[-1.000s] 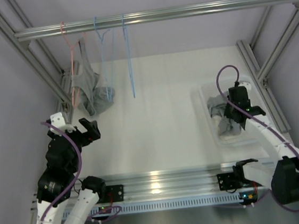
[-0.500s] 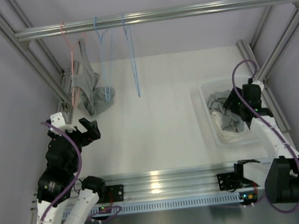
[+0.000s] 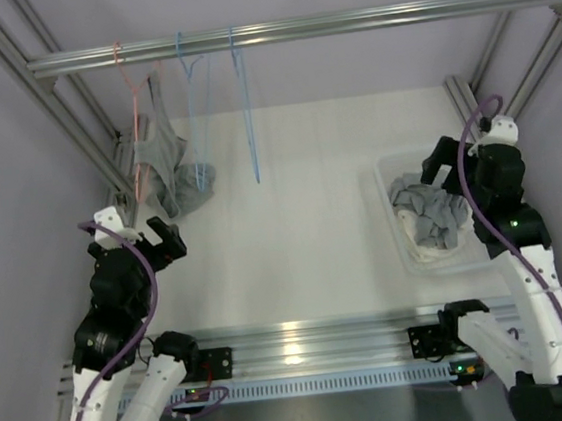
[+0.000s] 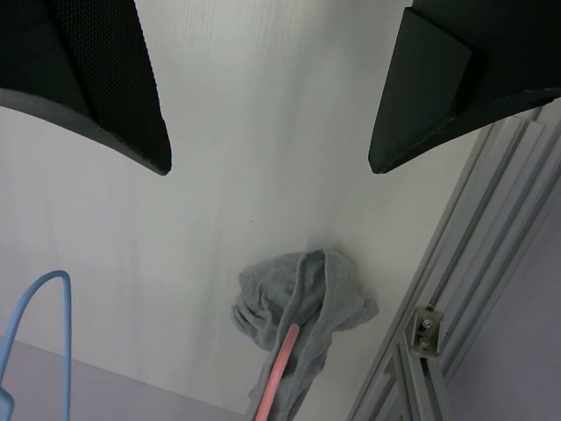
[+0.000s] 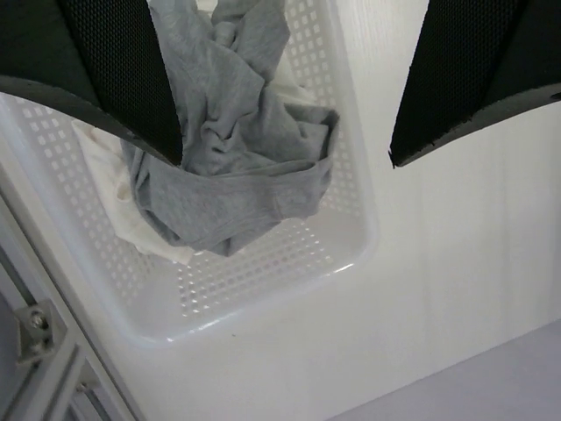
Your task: Remove the tank top from the hanger
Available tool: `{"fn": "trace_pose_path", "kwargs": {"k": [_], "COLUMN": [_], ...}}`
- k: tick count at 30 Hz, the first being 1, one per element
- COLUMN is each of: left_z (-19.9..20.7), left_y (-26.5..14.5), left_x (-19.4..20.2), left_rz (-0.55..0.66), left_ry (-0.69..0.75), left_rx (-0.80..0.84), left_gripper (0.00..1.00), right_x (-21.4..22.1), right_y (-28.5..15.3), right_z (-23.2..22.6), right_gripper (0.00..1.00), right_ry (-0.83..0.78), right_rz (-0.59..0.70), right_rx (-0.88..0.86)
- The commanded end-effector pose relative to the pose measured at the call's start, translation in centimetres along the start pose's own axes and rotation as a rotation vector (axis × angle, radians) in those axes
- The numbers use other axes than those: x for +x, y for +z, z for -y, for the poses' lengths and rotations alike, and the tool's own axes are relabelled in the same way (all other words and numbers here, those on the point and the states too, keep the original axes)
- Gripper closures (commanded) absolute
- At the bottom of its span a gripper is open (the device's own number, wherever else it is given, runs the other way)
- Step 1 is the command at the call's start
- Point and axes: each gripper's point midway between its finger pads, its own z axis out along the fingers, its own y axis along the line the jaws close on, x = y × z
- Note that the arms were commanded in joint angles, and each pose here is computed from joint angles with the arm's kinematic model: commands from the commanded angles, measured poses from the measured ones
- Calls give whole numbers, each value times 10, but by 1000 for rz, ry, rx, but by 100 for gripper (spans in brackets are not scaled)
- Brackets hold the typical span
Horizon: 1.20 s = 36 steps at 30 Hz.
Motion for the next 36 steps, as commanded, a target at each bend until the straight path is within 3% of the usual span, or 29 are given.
{"fn": "trace_pose_path", "kwargs": {"k": [1, 2, 5, 8, 16, 24, 36], "left_z": [-9, -10, -14, -21, -27, -5, 8], "left_y": [8, 14, 24, 25, -11, -56, -45], "left_x": [-15, -13, -14, -14, -21, -47, -12], "left_rz": [47, 25, -16, -18, 21, 50, -97], "left_ry": [-4, 8, 4, -19, -12, -17, 21], "left_rx": [-74, -93, -106, -122, -109, 30, 107], "left_gripper": [1, 1, 1, 1, 1, 1, 1], "right_x": [-28, -26, -36, -53, -31, -30, -23], "right_y": [-42, -47, -77, -108, -162, -175, -153], "right_z": [-50, -39, -53, -48, -10, 15, -2], "right_gripper": [1, 1, 1, 1, 1, 1, 1], "right_ry": [-194, -238, -325, -302, -335, -317, -298], "right_rz": [62, 45, 54, 102, 121, 201, 149], "right_rx": [-160, -78, -85, -120, -186, -139, -143]}}
